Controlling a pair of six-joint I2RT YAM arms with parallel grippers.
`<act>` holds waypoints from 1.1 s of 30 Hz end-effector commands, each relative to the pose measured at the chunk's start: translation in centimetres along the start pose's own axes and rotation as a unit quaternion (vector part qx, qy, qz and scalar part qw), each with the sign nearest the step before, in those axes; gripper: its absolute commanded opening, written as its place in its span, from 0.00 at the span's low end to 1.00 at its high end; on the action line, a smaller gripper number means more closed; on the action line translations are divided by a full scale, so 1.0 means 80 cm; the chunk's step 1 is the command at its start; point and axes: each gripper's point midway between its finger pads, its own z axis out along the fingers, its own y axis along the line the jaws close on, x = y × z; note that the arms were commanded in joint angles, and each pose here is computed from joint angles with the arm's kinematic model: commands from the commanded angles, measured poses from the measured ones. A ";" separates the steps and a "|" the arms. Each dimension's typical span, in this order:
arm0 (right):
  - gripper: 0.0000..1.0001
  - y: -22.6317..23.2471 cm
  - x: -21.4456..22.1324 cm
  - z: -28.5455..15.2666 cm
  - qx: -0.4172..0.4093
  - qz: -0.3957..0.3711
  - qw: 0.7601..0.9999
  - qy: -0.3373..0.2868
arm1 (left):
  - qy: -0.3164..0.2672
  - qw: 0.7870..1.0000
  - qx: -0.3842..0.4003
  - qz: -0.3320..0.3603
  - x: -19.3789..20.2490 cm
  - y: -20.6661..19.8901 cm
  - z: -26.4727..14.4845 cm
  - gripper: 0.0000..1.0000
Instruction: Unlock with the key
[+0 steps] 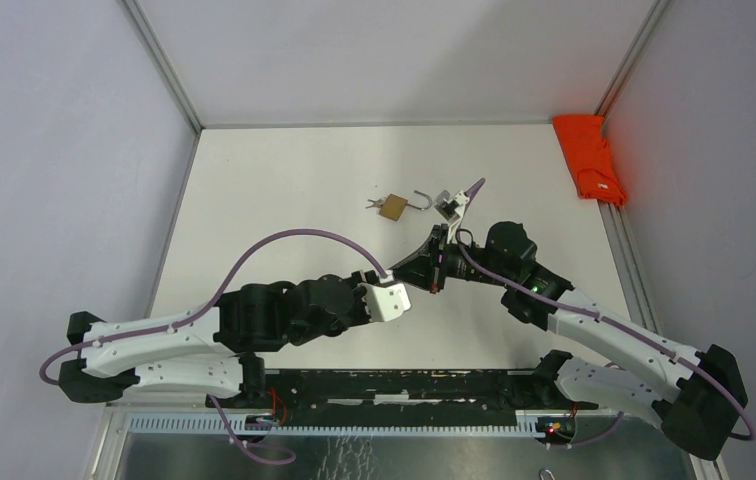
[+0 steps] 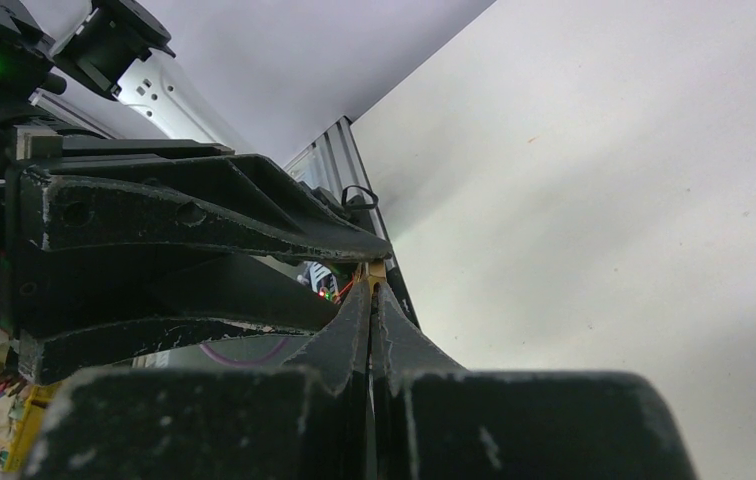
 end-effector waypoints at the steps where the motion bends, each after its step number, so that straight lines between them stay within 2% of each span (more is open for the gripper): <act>1: 0.00 0.018 -0.014 0.005 -0.016 -0.018 1.000 -0.012 | -0.071 0.996 -0.033 -0.040 -0.055 0.024 -0.009 0.02; 11: 0.00 0.018 -0.017 -0.007 -0.011 -0.027 0.998 -0.056 | -0.093 0.991 -0.073 -0.069 -0.065 0.048 -0.024 0.02; 33: 0.00 0.031 -0.018 0.001 -0.046 -0.033 0.997 -0.058 | -0.115 0.991 -0.012 -0.068 -0.072 0.024 -0.032 0.02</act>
